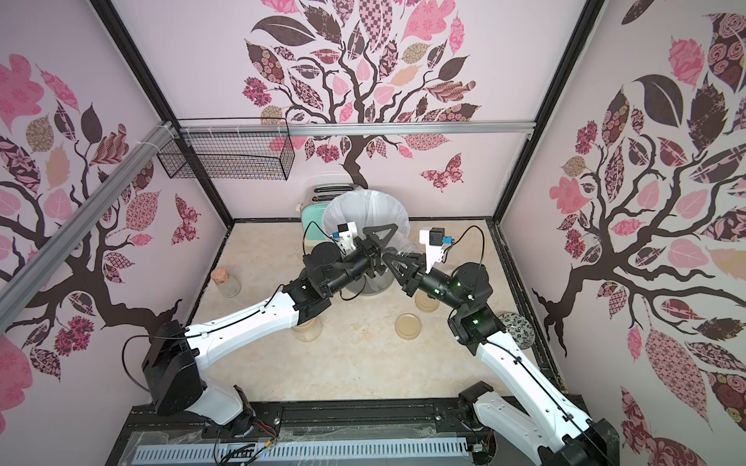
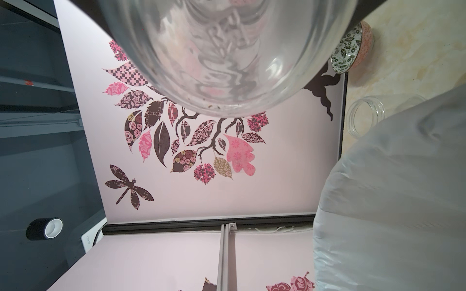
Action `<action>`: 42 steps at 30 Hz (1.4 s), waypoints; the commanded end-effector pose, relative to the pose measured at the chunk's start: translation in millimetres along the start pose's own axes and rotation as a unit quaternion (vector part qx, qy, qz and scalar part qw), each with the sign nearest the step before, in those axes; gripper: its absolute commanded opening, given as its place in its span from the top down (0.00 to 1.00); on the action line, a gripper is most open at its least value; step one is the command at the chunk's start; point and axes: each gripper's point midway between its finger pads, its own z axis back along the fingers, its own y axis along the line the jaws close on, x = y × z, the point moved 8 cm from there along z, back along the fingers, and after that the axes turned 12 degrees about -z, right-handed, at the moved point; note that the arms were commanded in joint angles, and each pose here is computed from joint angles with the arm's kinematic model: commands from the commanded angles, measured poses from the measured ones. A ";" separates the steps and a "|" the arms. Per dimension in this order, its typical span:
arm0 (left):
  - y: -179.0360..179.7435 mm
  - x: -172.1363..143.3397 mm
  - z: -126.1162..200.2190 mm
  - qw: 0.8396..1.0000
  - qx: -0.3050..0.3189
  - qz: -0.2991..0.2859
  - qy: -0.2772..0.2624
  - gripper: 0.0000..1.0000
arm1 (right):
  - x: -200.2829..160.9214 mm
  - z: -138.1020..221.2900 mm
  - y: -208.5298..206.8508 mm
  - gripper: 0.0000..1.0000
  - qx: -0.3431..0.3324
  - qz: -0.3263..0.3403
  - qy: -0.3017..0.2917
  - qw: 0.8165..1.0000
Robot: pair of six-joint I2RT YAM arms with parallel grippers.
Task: Empty moldy rice from jars
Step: Place the jar at the center of the board.
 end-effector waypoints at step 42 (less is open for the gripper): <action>-32.1 61.7 176.4 0.940 0.175 -0.278 -0.095 0.02 | 96.3 36.9 -101.3 1.00 -0.332 -0.056 0.060 0.940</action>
